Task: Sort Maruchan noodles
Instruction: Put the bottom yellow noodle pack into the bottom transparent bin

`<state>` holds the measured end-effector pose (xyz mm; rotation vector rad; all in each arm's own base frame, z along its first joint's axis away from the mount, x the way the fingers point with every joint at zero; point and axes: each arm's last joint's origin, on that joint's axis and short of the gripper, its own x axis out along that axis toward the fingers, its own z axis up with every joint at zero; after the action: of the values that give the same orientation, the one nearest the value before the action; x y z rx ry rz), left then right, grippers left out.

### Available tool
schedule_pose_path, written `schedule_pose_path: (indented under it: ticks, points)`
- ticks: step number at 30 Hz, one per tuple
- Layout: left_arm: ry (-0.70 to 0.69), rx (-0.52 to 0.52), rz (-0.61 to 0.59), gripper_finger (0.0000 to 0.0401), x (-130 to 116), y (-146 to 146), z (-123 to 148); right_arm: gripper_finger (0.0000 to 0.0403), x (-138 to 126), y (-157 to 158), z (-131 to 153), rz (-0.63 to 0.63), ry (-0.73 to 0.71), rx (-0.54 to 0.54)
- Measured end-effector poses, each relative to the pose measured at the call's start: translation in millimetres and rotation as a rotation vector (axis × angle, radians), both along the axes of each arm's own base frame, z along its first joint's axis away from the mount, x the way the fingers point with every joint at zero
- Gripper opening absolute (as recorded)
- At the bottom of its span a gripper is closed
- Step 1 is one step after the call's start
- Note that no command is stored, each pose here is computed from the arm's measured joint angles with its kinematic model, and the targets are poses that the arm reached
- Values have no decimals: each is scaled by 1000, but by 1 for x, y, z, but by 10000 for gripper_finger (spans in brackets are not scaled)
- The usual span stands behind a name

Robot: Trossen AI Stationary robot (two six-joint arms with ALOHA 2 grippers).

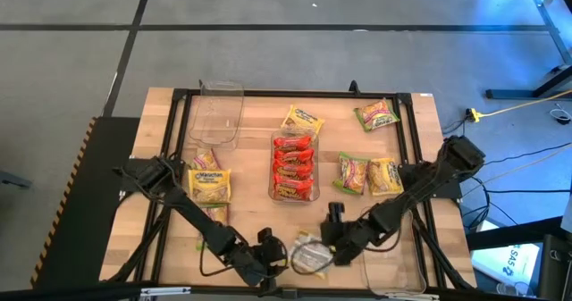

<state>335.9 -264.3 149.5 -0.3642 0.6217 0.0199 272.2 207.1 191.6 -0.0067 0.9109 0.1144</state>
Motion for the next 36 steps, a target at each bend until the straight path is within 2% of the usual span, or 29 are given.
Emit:
schedule_pose_path:
  ticks: [2,5,9,11,15,20,27,36]
  points:
    - [5,45,18,130,-4,0,0,245,-7,11,5,59,39,76]
    - [-40,103,77,130,-3,1,0,245,-21,27,1,89,51,106]
    - [-51,186,140,130,0,5,-13,245,-36,41,-24,77,69,44]
    - [-41,191,142,130,3,8,-19,245,-39,45,-33,50,72,32]
    - [0,190,122,130,7,10,-33,245,-37,48,-55,37,105,5]
    - [-3,184,124,130,9,11,-34,245,-23,38,-71,-20,107,-43]
    - [8,170,107,130,11,13,-35,245,-4,29,-67,-94,3,-35]
    - [17,28,-25,130,11,3,-32,245,23,39,-30,-118,-84,11]
